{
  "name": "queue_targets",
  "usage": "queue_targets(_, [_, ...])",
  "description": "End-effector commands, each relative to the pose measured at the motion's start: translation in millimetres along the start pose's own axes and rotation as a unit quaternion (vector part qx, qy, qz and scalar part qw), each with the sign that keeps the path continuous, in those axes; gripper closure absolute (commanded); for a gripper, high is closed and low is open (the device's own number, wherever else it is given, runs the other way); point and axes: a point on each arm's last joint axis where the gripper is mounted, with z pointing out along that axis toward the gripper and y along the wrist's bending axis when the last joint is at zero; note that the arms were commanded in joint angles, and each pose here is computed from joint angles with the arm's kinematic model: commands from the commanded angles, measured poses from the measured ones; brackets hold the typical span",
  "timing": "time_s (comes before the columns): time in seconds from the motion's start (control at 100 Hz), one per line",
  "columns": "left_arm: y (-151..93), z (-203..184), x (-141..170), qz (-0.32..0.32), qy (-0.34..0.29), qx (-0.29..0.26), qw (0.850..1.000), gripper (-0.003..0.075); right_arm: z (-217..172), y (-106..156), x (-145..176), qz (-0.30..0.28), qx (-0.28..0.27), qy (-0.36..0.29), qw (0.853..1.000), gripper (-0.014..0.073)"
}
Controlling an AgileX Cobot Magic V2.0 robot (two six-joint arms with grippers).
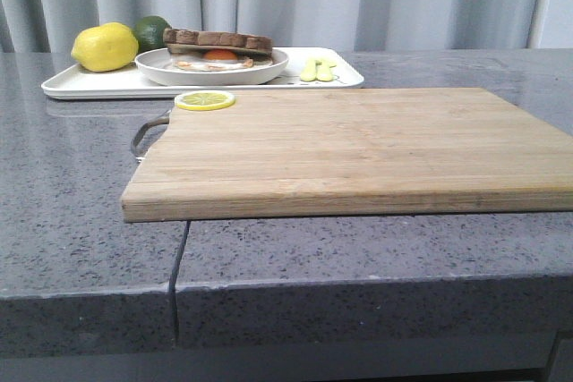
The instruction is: Place bread and move sandwich to tray
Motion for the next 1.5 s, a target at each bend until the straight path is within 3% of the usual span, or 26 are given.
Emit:
queue_targets(0.0, [0,-1,-15,-0.005,-0.046,-0.007,0.999,0.0739,1,-3,-9,-0.002,0.015,-0.013,1.000,0.0665])
queue_targets(0.16, [1,-1,-14,-0.001,-0.045,-0.008,0.999,0.0739,1,-3,-9,-0.002,0.015,-0.013,1.000,0.0665])
queue_targets(0.42, [11,-1,34,0.137,0.007,-0.032,0.990,0.0739,1,-3,-9,-0.002,0.015,-0.013,1.000,0.0665])
queue_targets(0.68, [18,-11,75,0.135,-0.005,-0.036,0.990,0.0740,1,-3,-9,-0.002,0.015,-0.013,1.000,0.0665])
queue_targets(1.49, [18,-13,75,0.143,-0.019,-0.037,0.989,0.0740,1,-3,-9,-0.002,0.015,-0.013,1.000,0.0665])
